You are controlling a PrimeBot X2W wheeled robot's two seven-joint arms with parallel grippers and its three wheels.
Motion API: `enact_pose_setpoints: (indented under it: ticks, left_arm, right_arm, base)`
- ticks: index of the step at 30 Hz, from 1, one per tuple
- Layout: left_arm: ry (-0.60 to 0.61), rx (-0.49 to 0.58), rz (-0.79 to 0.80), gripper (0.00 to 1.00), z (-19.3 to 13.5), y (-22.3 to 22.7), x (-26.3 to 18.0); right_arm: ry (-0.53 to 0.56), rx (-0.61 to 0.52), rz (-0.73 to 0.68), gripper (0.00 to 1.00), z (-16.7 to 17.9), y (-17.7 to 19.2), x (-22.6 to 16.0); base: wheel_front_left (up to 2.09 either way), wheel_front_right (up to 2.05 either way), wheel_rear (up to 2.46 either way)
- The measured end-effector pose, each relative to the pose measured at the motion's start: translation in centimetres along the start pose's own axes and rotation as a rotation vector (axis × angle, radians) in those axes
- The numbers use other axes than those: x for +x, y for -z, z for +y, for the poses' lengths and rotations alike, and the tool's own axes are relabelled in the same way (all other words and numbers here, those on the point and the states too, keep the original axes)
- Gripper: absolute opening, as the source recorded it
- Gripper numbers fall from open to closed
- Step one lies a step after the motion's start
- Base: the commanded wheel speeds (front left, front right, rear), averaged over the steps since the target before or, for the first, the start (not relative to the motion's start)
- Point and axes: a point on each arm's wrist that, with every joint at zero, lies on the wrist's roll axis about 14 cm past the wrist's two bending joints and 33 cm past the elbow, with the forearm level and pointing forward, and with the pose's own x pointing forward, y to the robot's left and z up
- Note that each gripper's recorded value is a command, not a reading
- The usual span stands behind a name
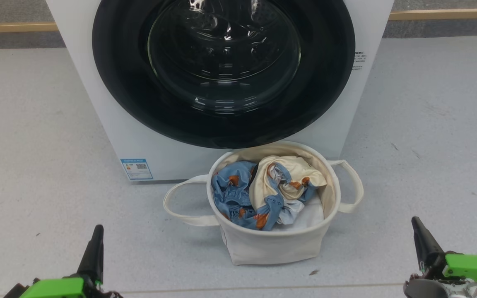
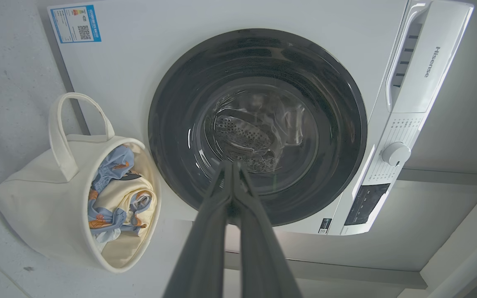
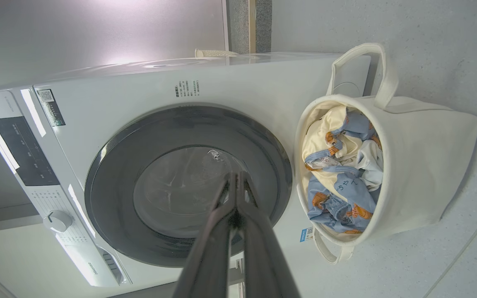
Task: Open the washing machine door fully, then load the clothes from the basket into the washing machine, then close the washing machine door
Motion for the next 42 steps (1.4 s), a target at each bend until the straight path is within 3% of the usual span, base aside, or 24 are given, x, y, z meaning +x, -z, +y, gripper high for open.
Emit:
enact_pose_setpoints:
  ticks: [29, 30, 37, 42]
  left_arm:
    - [0.000, 0.000, 0.000, 0.00, 0.0, 0.0, 0.0]
    - [0.000, 0.000, 0.000, 1.00, 0.0, 0.0, 0.0]
    - [-0.139, -0.021, -0.004, 1.00, 4.7, 0.3, -2.0]
    - [-0.136, -0.019, -0.012, 1.00, 4.6, 0.3, -1.9]
  right_arm:
    - [0.000, 0.000, 0.000, 0.00, 0.0, 0.0, 0.0]
    - [0.000, 0.000, 0.000, 1.00, 0.0, 0.0, 0.0]
    - [0.132, 0.016, -0.007, 1.00, -4.4, 0.1, -1.9]
    - [0.121, -0.003, -0.016, 1.00, -4.0, -0.1, -1.7]
  base:
    - [0.00, 0.00, 0.00]
    - [0.00, 0.00, 0.00]
    - [0.00, 0.00, 0.00]
    - [0.00, 0.00, 0.00]
